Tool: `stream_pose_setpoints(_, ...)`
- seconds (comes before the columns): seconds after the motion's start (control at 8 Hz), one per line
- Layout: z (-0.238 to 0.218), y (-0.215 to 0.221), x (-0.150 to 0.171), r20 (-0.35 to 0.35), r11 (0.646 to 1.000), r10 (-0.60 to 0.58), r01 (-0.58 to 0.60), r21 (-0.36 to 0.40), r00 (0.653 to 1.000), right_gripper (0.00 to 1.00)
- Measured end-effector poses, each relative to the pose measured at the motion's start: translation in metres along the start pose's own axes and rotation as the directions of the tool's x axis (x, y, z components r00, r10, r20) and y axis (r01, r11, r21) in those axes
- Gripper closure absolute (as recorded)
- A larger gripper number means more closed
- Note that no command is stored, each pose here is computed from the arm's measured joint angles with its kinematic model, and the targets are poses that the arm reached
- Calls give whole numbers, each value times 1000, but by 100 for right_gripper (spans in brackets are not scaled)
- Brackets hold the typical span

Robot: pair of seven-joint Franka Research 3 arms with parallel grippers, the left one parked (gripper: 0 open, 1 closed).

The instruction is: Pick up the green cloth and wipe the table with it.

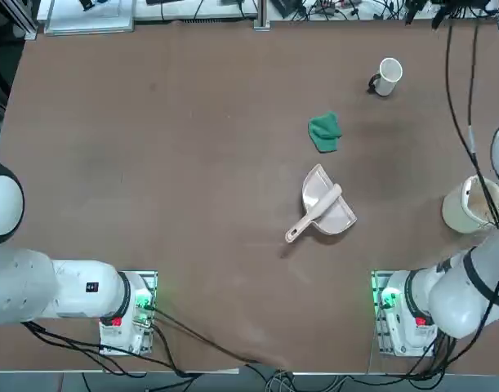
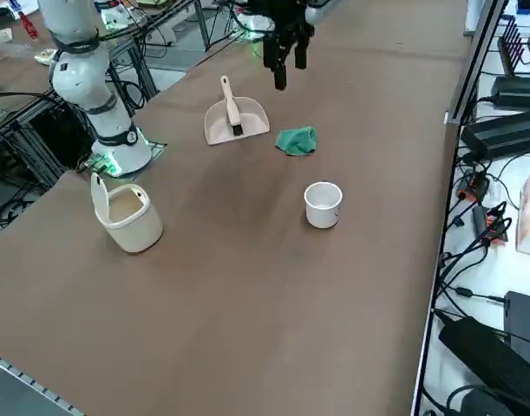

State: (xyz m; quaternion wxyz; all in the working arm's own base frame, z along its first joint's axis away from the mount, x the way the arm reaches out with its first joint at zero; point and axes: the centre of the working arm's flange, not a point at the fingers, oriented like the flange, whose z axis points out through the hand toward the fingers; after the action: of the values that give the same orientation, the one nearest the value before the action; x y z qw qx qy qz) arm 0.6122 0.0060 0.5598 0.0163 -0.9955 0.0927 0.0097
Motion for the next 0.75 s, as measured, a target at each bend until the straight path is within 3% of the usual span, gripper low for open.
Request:
stream_pose_setpoints(0.38,-35,28,-20,-28,1000,-9,9,-14,1000,0)
stream_pose_setpoints(0.75,-43,51,-51,-9,999,-43,43,-19,999,0)
